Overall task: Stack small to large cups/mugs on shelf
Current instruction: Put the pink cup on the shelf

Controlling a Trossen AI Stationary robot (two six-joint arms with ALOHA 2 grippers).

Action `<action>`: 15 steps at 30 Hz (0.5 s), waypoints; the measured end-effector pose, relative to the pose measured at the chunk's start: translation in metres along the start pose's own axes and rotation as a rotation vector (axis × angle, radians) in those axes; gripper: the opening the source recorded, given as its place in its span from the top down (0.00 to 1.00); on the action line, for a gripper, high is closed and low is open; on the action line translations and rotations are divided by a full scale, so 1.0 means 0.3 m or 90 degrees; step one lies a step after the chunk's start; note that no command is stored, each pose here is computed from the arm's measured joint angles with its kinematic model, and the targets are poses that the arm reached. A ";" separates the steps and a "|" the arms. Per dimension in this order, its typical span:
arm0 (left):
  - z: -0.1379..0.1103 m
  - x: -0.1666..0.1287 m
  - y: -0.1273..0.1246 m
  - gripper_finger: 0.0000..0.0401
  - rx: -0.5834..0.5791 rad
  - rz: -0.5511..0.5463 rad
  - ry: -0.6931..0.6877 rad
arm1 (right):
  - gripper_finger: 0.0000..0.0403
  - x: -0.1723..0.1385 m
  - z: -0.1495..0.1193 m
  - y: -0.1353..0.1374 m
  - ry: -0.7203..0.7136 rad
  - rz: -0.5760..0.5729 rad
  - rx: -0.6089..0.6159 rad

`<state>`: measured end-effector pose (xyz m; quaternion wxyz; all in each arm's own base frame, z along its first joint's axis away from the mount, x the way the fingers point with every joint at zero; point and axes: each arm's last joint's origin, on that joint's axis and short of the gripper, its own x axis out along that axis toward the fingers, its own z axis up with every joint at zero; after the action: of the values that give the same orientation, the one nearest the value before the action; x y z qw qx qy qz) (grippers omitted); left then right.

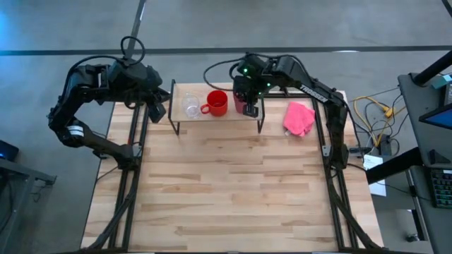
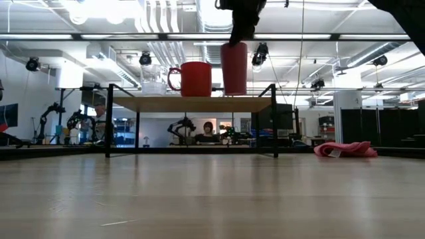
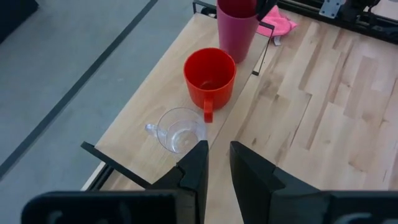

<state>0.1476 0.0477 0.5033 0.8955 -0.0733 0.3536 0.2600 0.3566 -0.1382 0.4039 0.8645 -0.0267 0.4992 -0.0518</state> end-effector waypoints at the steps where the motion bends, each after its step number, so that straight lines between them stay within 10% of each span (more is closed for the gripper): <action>1: 0.000 0.000 0.000 0.87 0.000 0.000 0.000 | 0.98 -0.005 -0.001 -0.010 -0.009 0.001 0.008; 15: 0.000 0.000 0.000 0.87 0.000 0.000 0.000 | 0.98 0.000 -0.010 -0.053 -0.031 0.045 0.035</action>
<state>0.1477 0.0476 0.5033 0.8956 -0.0731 0.3538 0.2597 0.3531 -0.1538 0.4041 0.8780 0.0137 0.4772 -0.0340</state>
